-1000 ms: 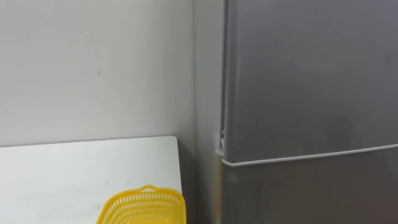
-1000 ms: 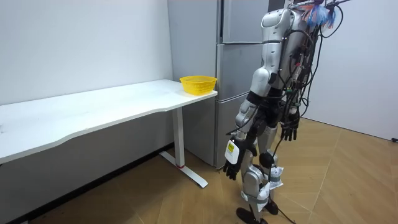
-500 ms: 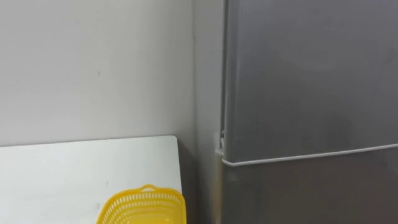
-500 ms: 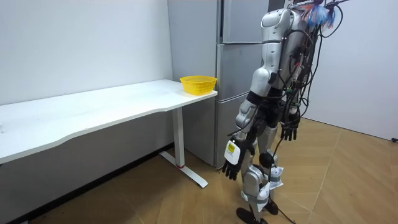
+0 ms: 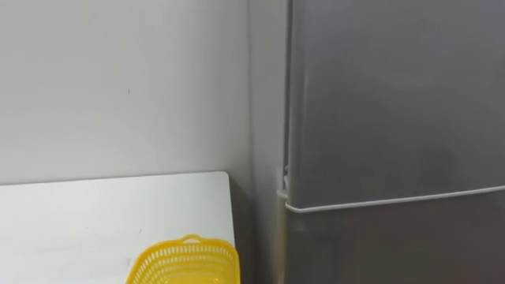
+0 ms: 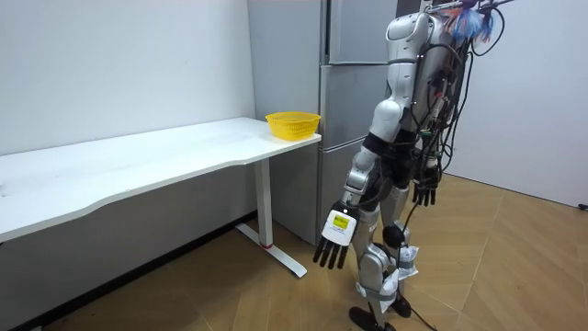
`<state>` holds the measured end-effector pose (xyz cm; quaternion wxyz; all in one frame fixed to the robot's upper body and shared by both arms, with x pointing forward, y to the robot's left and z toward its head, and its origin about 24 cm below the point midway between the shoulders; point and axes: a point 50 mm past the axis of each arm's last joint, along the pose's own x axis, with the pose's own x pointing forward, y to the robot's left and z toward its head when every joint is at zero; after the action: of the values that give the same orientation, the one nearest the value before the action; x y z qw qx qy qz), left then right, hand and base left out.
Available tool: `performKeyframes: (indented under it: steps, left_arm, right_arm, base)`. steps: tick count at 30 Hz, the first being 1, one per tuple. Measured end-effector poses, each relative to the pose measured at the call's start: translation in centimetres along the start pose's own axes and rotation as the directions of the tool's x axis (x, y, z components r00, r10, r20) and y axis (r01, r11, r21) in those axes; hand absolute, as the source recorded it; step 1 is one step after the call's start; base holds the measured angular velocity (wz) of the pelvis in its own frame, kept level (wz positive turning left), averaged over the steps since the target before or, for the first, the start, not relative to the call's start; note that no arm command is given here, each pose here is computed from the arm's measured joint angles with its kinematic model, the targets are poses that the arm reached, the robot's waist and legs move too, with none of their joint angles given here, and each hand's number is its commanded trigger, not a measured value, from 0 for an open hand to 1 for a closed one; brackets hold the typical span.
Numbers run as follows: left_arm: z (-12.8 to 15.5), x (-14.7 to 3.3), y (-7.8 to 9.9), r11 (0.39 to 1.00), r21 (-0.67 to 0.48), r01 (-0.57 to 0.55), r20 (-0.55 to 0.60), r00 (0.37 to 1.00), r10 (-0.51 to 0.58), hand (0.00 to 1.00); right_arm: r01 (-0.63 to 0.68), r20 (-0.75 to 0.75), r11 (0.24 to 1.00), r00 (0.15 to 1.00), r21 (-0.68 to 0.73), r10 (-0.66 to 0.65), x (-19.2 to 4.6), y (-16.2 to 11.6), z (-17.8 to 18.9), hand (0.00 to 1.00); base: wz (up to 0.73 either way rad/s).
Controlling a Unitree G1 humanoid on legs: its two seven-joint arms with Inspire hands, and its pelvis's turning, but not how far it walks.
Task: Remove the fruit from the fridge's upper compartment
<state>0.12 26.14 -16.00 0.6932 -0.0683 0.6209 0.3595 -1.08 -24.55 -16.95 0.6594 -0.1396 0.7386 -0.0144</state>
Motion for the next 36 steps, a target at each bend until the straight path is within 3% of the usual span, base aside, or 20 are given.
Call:
performKeyframes:
  steps: [4, 6, 13, 17, 23, 28, 30, 36]
  left_arm:
    - [3.2, -0.5, 0.5, 0.967, -0.251, -0.054, 0.096, 0.992, 0.080, 0.00]
    - [5.6, -1.2, 0.8, 0.915, -0.400, -0.062, 0.154, 0.979, 0.134, 0.00]
    - [12.2, -5.1, 1.6, 0.812, -0.582, -0.040, 0.403, 0.853, 0.331, 0.00]
    - [15.6, -9.1, 2.4, 0.741, -0.670, 0.045, 0.530, 0.727, 0.436, 0.00]
    - [19.1, -15.3, 3.4, 0.705, -0.689, 0.171, 0.689, 0.459, 0.562, 0.00]
    - [20.4, -20.4, 3.4, 0.723, -0.624, 0.297, 0.781, 0.251, 0.571, 0.00]
    - [20.6, -22.9, 3.3, 0.751, -0.556, 0.356, 0.825, 0.126, 0.551, 0.00]
    - [21.4, -28.2, 1.5, 0.810, -0.292, 0.509, 0.906, -0.124, 0.404, 0.00]
  right_arm:
    - [0.023, 0.010, 1.000, 1.000, -0.012, -0.023, 0.0, -0.4, 0.1, 0.00]
    - [0.035, 0.024, 0.999, 0.999, -0.001, -0.035, 0.0, -0.5, 0.3, 0.00]
    - [0.081, 0.095, 0.996, 0.992, 0.028, -0.083, -0.1, -1.1, 0.9, 0.00]
    - [0.085, 0.113, 0.996, 0.990, 0.037, -0.089, -0.1, -1.0, 0.7, 0.00]
    - [0.071, 0.121, 0.997, 0.990, 0.041, -0.076, -0.1, -0.7, 0.4, 0.00]
    - [0.054, 0.112, 0.998, 0.992, 0.038, -0.058, -0.1, -0.5, 0.3, 0.00]
    - [0.040, 0.097, 0.999, 0.994, 0.036, -0.044, 0.0, -0.3, -0.1, 0.00]
    - [-0.001, 0.104, 1.000, 0.995, -0.004, 0.002, 0.0, 0.3, 0.1, 0.00]
  base:
    - [0.00]
    - [0.00]
    - [0.04]
    - [0.00]
    - [0.02]
    - [0.02]
    - [0.00]
    - [0.04]
